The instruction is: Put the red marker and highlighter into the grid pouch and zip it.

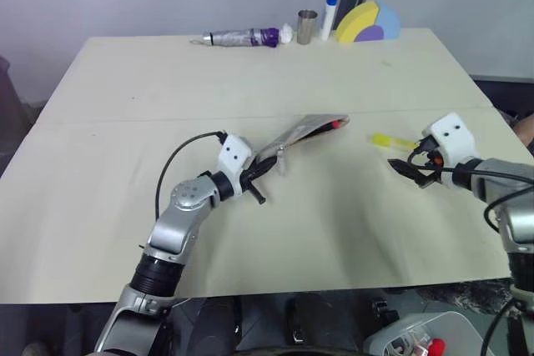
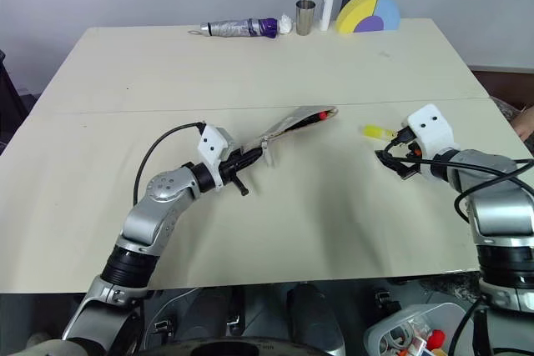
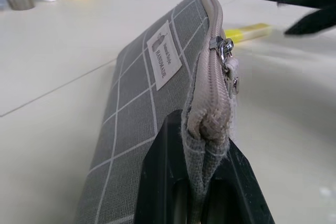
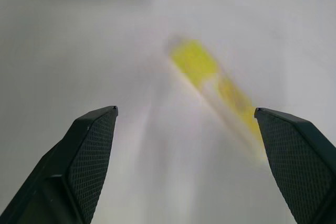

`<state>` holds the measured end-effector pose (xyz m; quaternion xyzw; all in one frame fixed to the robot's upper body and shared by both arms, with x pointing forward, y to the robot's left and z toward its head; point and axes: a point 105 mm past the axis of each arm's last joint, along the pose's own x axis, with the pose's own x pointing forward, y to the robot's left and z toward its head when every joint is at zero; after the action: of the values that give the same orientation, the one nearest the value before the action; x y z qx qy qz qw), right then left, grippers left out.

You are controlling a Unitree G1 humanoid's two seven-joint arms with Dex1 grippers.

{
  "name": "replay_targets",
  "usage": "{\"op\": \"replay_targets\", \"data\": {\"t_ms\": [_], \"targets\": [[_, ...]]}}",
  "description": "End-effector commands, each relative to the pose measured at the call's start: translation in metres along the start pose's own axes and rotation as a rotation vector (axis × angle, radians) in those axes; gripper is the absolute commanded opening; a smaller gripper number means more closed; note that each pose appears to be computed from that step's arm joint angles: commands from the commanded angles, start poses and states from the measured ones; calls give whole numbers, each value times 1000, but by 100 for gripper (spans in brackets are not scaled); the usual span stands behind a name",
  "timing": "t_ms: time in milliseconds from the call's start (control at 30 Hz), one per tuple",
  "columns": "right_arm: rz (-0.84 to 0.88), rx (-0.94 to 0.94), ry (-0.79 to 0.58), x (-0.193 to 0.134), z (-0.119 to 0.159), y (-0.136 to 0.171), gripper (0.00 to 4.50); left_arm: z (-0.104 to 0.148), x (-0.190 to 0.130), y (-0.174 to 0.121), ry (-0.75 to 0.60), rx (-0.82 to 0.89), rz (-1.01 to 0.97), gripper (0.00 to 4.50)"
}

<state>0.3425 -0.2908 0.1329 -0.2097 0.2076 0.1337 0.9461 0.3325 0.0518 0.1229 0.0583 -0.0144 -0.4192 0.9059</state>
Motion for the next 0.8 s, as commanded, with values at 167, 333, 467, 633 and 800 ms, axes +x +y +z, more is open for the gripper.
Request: {"op": "replay_targets", "data": {"t_ms": [167,333,467,633,800], "targets": [[-95,4,-68,30,14,-38,433,9,2,1,-19,33,12,0],[20,91,-34,46,10,-37,433,9,2,-2,-21,35,9,0],[108,181,23,52,4,-31,433,10,2,-4,-24,37,2,0],[211,194,90,51,-7,-21,344,10,1,-3,-22,38,3,0],[243,197,102,44,-12,-17,90,11,0,-2,-25,40,2,0]]}}
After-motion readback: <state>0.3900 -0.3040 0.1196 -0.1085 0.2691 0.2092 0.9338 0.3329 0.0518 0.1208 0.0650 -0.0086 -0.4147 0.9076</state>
